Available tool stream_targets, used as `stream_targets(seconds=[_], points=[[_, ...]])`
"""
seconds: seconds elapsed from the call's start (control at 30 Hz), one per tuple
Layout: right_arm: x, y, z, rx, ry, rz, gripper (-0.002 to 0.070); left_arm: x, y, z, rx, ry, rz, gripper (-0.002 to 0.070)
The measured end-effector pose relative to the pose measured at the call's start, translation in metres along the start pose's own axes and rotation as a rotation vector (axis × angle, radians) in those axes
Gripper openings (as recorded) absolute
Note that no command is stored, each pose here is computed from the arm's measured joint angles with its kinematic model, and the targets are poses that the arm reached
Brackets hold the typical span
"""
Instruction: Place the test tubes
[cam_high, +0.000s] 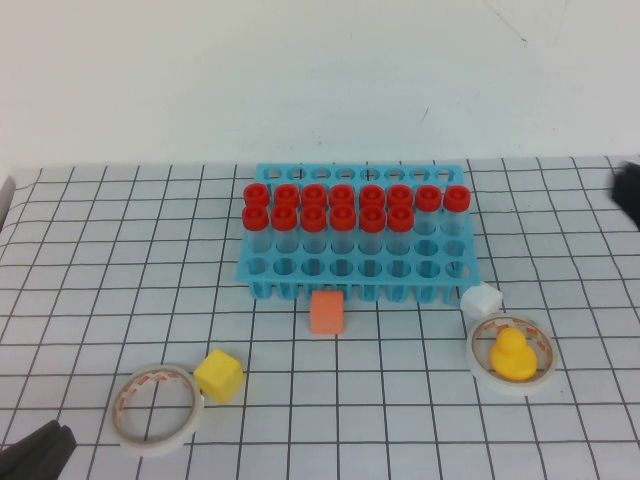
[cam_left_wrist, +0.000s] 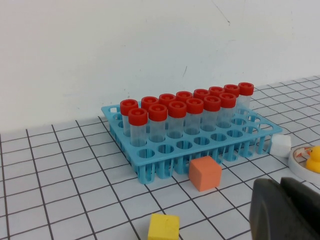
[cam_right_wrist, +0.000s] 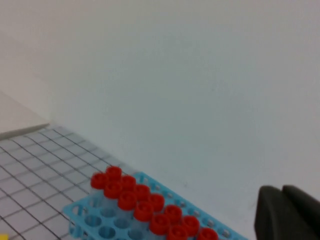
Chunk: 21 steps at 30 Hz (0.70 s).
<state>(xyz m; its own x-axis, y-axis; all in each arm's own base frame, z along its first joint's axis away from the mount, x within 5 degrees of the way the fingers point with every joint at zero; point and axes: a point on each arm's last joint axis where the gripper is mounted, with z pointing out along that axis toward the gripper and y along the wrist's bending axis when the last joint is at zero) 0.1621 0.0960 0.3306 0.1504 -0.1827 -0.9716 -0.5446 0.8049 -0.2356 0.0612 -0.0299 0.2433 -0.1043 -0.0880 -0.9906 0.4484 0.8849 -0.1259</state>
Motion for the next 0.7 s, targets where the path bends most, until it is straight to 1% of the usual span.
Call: stream_targets(seconds=[0.1, 0.2, 0.3, 0.47, 0.7], points=[[0.002, 0.0, -0.031, 0.044, 0.026, -0.028, -0.0001, 0.0, 0.0, 0.0, 0.0, 0.0, 0.0, -0.0001], [0.012, 0.003, -0.057, 0.07, 0.032, -0.049, -0.0001, 0.0, 0.0, 0.0, 0.0, 0.0, 0.0, -0.0001], [0.03, 0.008, -0.086, 0.103, 0.034, -0.056, -0.0001, 0.0, 0.0, 0.0, 0.0, 0.0, 0.0, -0.0001], [0.05, 0.011, -0.113, 0.154, 0.056, -0.042, -0.0001, 0.0, 0.0, 0.0, 0.0, 0.0, 0.0, -0.0001], [0.061, 0.01, -0.138, 0.227, 0.079, -0.012, -0.0001, 0.0, 0.0, 0.0, 0.0, 0.0, 0.0, -0.0001]])
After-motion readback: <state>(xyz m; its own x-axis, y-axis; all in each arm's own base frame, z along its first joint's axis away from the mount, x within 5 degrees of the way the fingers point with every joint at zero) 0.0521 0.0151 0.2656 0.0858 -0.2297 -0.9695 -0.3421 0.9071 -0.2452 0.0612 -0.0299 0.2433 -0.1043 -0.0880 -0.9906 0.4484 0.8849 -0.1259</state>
